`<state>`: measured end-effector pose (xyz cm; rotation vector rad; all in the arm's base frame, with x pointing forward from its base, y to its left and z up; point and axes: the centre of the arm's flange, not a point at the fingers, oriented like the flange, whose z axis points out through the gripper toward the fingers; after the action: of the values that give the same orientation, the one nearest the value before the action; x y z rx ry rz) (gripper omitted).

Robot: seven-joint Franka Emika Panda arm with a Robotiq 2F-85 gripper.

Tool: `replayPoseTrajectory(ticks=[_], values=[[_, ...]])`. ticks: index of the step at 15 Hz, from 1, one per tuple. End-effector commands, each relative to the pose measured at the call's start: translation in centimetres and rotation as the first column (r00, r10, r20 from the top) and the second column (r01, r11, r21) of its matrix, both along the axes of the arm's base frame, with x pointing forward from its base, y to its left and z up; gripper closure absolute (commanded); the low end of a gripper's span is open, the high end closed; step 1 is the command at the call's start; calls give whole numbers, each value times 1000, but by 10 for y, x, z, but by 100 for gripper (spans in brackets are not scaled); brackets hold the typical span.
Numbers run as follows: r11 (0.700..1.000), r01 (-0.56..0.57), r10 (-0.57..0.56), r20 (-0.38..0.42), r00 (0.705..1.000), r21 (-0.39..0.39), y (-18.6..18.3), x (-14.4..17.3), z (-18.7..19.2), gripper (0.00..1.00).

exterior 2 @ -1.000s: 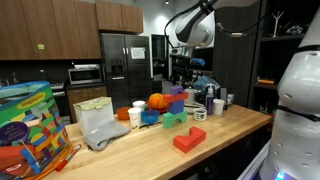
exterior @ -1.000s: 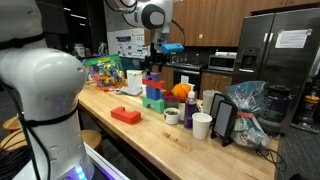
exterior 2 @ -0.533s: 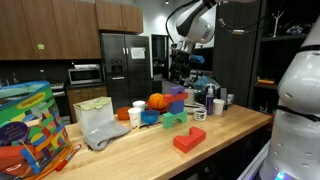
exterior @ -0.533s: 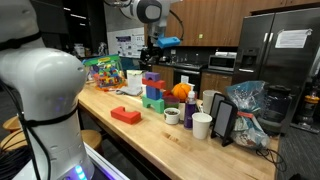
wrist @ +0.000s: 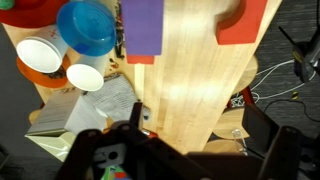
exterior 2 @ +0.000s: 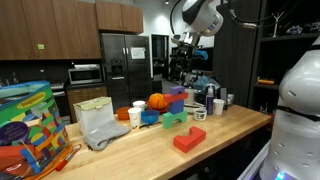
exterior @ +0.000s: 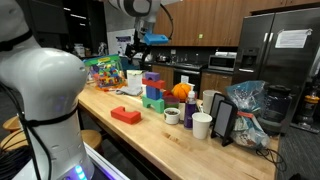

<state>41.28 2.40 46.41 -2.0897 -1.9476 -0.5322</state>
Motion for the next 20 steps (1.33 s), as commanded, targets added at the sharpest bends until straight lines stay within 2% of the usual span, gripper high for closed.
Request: replayPoseTrajectory(ticks=[1,6,11,17,20], values=[[999,-41,41,7,999,23,14,-46,-5,0],[996,-93,93,5,996,17,29,-85,-36,0],[994,-105,105,12,994,25,34,-109,-79,0],[997,-60,54,89,995,56,32,-98,-97,0],[991,7,-23,111,994,136,36,-86,-109,0]])
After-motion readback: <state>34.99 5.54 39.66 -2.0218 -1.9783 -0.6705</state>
